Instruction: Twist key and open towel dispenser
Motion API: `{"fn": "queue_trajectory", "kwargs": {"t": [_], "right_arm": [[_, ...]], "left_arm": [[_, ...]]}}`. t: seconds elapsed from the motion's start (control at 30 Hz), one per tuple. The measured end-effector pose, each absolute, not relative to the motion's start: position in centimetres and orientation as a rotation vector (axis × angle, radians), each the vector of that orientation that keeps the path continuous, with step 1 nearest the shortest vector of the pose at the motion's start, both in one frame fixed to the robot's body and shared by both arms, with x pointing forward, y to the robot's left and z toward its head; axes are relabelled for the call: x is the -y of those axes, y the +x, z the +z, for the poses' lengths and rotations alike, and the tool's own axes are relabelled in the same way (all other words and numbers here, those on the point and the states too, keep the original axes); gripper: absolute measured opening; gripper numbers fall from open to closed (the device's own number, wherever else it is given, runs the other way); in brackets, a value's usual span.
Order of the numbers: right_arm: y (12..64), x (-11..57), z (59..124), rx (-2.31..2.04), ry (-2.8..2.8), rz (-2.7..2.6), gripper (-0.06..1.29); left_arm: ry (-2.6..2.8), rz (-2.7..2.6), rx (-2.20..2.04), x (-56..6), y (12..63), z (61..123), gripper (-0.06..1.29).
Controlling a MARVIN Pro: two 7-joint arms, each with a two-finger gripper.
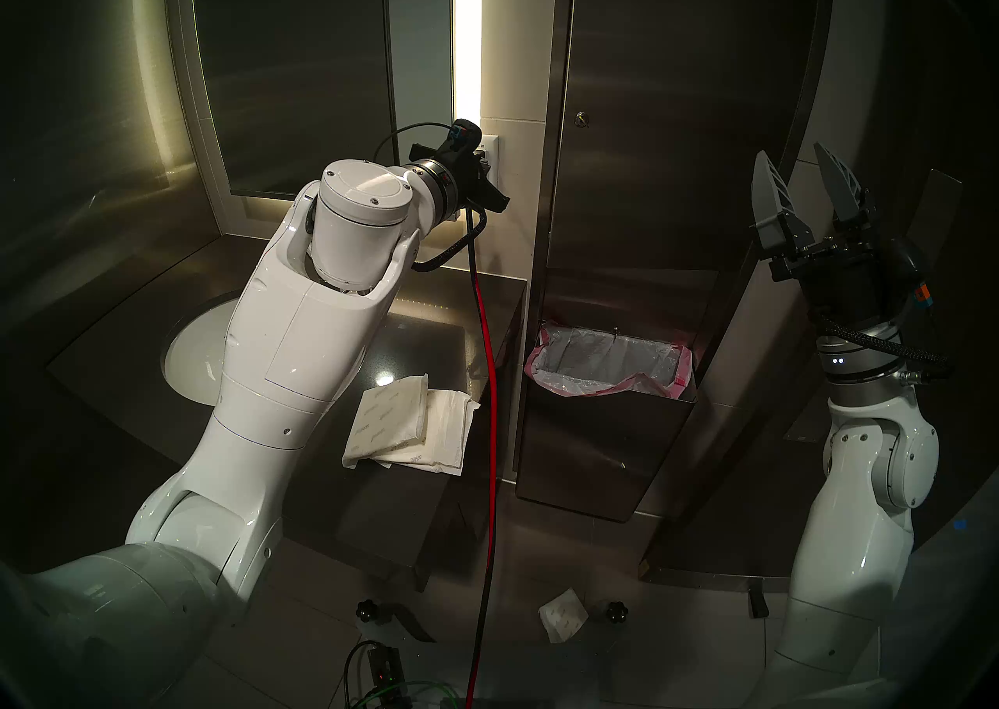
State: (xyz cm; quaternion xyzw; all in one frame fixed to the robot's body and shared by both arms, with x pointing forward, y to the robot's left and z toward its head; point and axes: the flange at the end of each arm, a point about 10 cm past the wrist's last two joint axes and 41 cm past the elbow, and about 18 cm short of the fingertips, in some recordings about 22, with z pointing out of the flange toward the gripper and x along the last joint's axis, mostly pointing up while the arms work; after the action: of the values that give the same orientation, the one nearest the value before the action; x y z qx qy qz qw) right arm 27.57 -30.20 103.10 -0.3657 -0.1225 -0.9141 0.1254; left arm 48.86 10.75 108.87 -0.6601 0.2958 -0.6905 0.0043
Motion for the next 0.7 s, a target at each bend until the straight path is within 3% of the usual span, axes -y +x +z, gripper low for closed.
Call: {"fn": "queue_trajectory", "kwargs": {"t": [0.7], "right_arm": [[26.52,29.8,102.22,0.265,-1.134,-2.634,1.25]], "left_arm": [[-2.014,-2.181,-0.99,-10.98,48.86,109.87,-0.02]]}}
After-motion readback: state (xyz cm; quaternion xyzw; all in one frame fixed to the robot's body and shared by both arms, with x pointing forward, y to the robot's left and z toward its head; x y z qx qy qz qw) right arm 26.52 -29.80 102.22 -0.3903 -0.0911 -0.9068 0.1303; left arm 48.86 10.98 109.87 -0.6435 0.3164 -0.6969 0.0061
